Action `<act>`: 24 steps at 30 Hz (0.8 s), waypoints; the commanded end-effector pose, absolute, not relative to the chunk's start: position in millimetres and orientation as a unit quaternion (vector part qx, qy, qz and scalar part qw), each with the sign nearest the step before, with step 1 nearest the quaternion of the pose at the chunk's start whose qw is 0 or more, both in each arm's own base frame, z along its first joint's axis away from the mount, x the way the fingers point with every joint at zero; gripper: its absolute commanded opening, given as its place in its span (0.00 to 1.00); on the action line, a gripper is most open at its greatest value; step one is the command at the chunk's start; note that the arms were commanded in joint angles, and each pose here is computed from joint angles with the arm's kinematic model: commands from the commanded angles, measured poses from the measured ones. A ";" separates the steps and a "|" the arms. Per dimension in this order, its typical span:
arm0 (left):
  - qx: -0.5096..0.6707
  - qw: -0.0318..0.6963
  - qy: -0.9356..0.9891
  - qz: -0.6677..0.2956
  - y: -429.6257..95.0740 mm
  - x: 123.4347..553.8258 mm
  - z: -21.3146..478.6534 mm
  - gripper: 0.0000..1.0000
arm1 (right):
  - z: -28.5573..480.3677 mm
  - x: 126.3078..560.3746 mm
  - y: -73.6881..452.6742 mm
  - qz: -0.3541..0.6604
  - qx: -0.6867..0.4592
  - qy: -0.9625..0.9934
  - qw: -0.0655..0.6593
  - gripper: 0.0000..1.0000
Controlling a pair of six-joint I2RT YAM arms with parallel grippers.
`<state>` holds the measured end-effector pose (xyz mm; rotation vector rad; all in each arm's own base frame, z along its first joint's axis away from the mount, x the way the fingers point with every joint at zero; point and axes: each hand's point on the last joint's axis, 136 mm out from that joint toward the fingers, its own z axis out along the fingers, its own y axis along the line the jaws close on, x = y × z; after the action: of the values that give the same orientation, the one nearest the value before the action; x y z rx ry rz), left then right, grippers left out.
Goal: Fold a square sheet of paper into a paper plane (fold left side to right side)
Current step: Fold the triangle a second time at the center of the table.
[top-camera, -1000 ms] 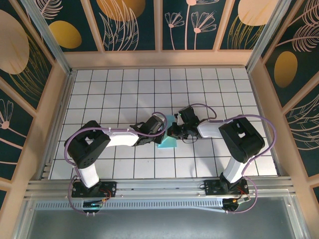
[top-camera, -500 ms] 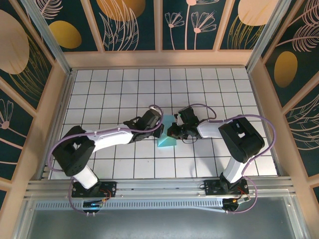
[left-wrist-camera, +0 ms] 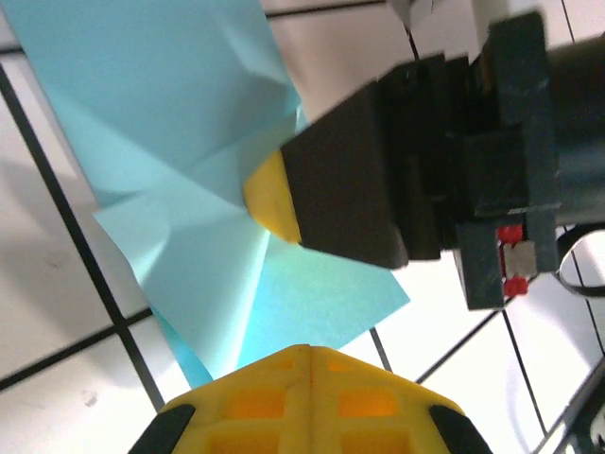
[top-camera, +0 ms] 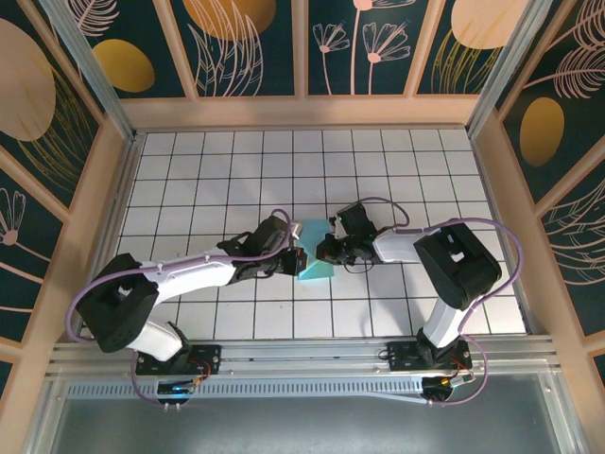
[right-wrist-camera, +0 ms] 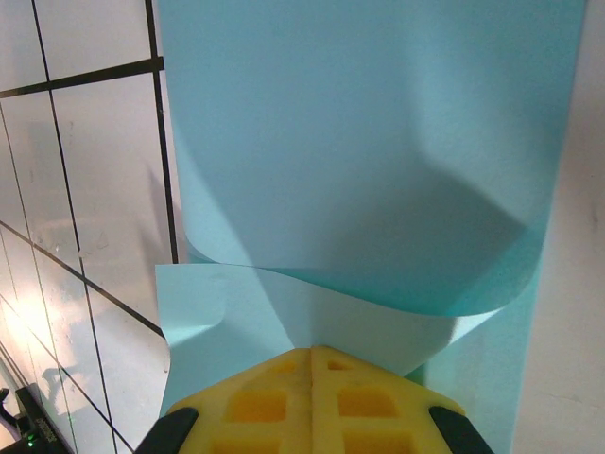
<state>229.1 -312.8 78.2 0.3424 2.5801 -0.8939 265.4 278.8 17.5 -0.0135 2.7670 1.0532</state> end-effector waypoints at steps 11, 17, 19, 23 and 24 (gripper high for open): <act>0.117 0.173 0.918 -0.338 -320.5 225.8 54.7 0.00 | 7.1 256.8 275.3 0.330 -0.018 0.940 0.082 0.00; 0.115 0.170 0.919 -0.336 -320.6 228.0 46.4 0.00 | 5.5 255.3 275.0 0.327 -0.019 0.941 0.080 0.00; 0.113 0.167 0.920 -0.335 -319.8 228.4 42.4 0.00 | 4.9 254.9 274.2 0.326 -0.019 0.942 0.079 0.00; 0.109 0.163 0.921 -0.336 -318.5 228.7 36.5 0.00 | 4.2 254.4 274.1 0.326 -0.019 0.942 0.078 0.00; 0.108 0.161 0.922 -0.335 -318.1 228.3 35.0 0.00 | 4.1 254.1 274.4 0.326 -0.020 0.942 0.078 0.00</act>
<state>227.6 -318.2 39.3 0.3292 2.6304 -0.9302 264.7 279.6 17.4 -0.0430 2.7620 1.0469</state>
